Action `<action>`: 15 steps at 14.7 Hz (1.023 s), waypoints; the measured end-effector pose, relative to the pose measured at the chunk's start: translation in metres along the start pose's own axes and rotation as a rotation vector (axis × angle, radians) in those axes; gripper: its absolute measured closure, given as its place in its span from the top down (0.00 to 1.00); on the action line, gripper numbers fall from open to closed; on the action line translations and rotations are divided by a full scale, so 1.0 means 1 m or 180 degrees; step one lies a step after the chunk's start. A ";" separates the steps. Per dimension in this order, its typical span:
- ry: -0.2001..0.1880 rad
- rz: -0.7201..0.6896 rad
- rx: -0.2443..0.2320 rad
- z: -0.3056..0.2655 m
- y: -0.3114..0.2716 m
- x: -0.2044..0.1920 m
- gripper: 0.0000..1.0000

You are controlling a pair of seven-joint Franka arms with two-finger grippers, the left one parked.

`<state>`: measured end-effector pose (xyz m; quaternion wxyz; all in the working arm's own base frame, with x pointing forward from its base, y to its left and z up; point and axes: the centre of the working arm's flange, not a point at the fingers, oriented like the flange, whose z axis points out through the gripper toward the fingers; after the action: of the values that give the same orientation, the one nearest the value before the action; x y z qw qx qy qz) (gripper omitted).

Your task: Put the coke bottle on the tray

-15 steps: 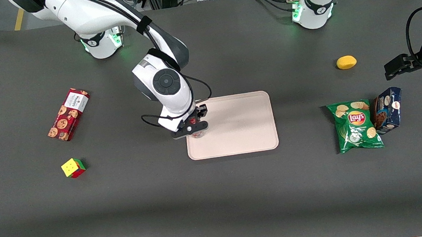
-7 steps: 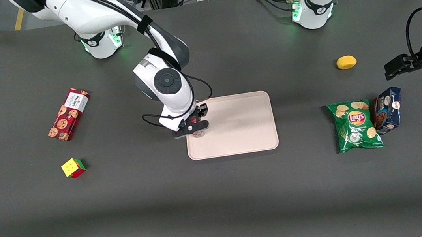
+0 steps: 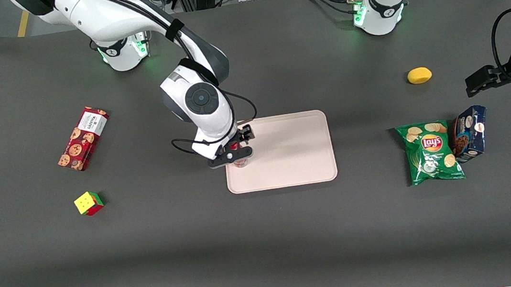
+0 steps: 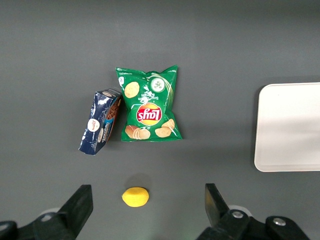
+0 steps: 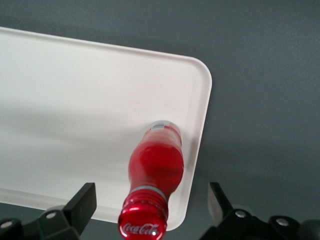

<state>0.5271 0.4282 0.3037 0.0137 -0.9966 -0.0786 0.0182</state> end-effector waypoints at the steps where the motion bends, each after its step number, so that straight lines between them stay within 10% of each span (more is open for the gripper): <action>1: 0.0032 0.0000 0.0017 -0.005 -0.001 0.002 1.00; 15: 0.0530 0.0161 -0.0146 -0.249 0.116 -0.007 1.00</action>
<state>0.5483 0.3068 0.5490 -0.0032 -0.9964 -0.0525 -0.0662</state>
